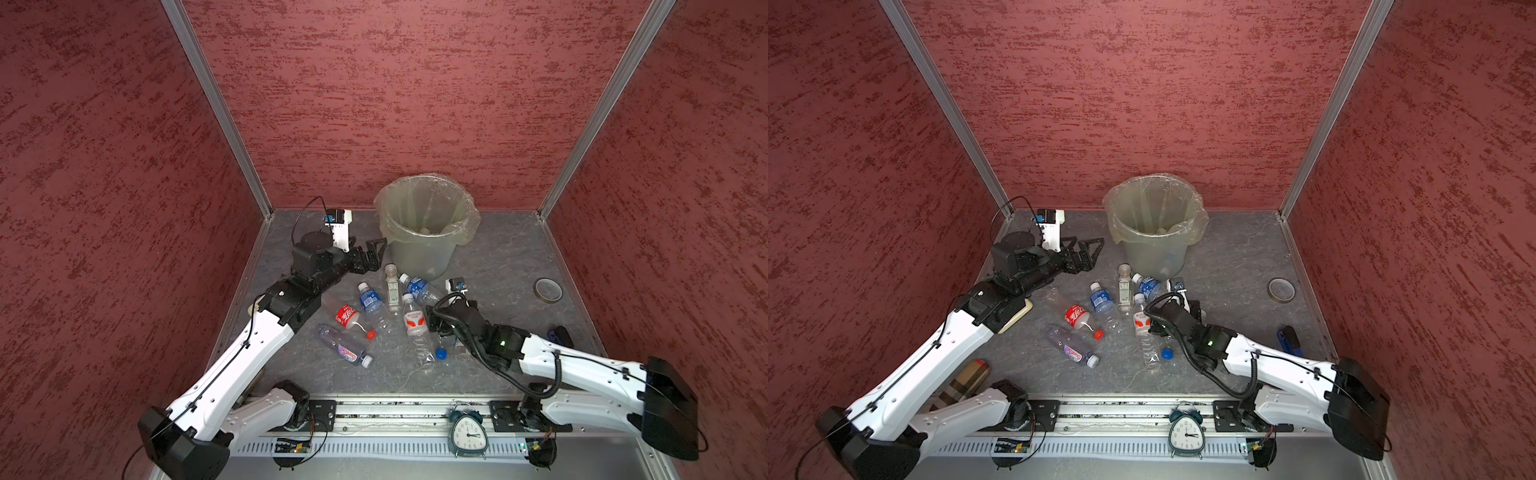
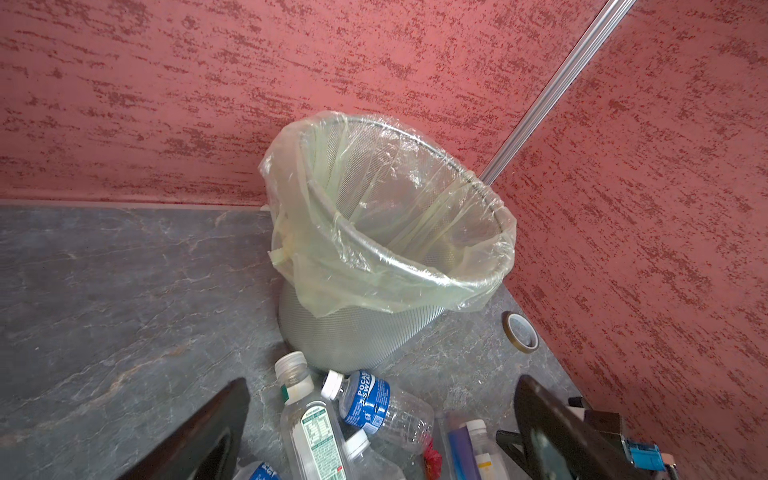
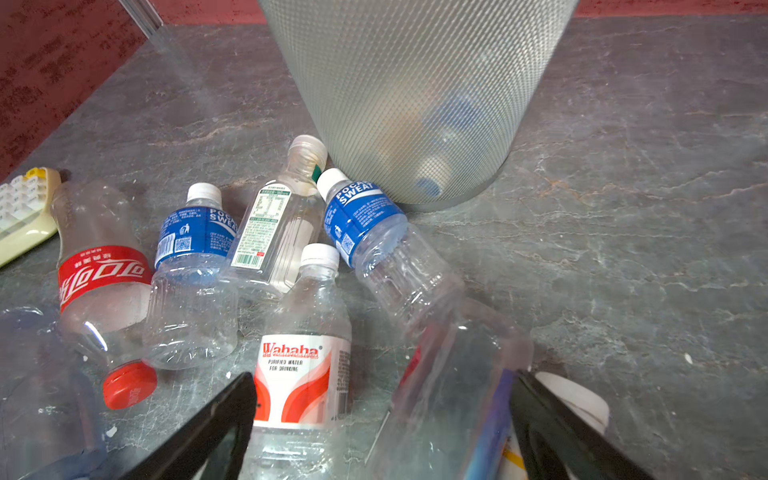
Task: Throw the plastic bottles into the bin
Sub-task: 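Withdraw the left gripper from the bin while the right gripper reaches into the pile, then lower the right gripper onto the Wahaha water bottle and close it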
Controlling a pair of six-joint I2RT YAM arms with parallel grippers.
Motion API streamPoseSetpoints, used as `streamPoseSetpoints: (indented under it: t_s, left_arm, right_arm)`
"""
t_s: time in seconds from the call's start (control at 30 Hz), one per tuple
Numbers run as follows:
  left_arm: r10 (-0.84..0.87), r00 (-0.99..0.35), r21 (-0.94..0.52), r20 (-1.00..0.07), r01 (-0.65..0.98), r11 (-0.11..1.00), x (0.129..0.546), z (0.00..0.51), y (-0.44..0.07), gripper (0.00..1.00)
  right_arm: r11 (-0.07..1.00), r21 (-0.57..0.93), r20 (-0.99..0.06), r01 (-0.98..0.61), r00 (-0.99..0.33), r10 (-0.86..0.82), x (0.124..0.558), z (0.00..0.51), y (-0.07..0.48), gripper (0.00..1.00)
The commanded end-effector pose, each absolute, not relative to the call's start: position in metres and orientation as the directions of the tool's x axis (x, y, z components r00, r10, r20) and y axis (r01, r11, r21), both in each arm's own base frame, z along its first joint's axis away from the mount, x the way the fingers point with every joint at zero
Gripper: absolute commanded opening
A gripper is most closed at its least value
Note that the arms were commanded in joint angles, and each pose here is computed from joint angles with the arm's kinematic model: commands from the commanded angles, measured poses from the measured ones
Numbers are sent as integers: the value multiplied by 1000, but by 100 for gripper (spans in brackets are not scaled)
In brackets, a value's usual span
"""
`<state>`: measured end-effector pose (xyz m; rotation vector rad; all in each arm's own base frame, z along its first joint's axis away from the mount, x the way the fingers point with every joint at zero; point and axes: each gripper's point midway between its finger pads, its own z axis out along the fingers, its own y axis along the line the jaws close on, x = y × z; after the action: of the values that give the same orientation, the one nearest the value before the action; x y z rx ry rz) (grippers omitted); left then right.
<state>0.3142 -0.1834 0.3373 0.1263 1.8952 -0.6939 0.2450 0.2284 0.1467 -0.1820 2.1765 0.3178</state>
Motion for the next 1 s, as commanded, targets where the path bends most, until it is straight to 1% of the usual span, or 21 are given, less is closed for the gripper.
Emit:
streamPoseSetpoints:
  t_s: [0.0, 0.2, 0.37, 0.57, 0.77, 0.97]
  left_arm:
    - [-231, -461, -418, -857, 358, 835, 307, 319, -174, 99]
    - [-234, -507, -435, -829, 323, 841, 292, 287, -165, 99]
    - [-233, -549, -444, -803, 289, 848, 280, 258, -156, 99]
    - [-274, -586, -484, -762, 235, 843, 259, 225, -144, 99]
    - [-264, -625, -481, -735, 206, 852, 244, 206, -136, 99]
    - [-272, -631, -475, -726, 176, 862, 235, 198, -127, 99]
  right_arm:
    - [959, 150, -820, -241, -572, -15, 246, 155, 240, 96]
    - [948, 122, -796, -294, -599, -83, 243, 143, 266, 96]
    - [946, 100, -770, -308, -626, -122, 244, 129, 281, 96]
    - [938, 93, -736, -333, -658, -160, 242, 116, 294, 96]
    - [940, 71, -694, -333, -694, -193, 239, 96, 298, 96]
    - [952, 85, -673, -295, -722, -163, 239, 83, 297, 96]
